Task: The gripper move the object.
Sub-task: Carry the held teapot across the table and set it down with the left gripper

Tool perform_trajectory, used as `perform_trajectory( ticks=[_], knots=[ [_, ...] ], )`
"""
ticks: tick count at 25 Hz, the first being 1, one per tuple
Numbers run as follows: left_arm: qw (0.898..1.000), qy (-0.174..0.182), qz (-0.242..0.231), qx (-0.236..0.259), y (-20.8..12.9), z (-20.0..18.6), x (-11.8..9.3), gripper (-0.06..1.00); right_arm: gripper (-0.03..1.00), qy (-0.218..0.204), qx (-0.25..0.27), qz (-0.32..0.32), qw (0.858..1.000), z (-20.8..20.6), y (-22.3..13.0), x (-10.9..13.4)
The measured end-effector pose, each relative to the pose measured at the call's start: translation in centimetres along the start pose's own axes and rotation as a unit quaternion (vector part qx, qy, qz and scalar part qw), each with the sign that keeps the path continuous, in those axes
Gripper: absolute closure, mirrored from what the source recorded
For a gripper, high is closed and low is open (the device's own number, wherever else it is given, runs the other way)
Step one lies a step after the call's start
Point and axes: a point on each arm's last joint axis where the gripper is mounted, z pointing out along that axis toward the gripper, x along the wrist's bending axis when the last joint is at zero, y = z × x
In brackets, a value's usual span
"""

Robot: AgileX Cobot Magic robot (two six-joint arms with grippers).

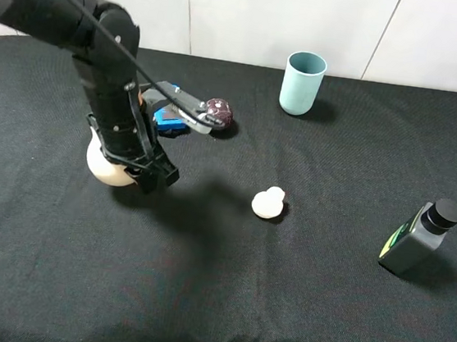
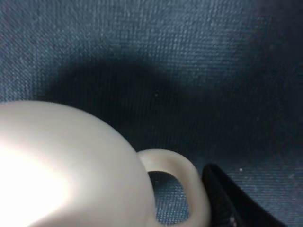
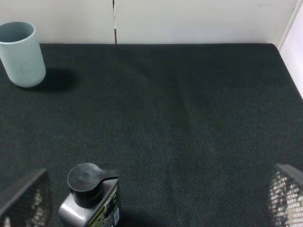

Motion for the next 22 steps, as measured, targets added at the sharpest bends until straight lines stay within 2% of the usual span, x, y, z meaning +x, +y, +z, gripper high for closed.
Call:
perform_trajectory(
  ticks=[15, 22],
  knots=[
    [0.999, -0.002, 0.016, -0.029, 4.4, -6.7, -0.8, 0.52, 0.27, 0.000, 0.000, 0.000, 1.000, 0.0, 0.0, 0.0],
    [0.998, -0.003, 0.012, -0.061, 6.0, -9.7, -1.2, 0.52, 0.27, 0.000, 0.000, 0.000, 1.000, 0.0, 0.0, 0.0]
  ],
)
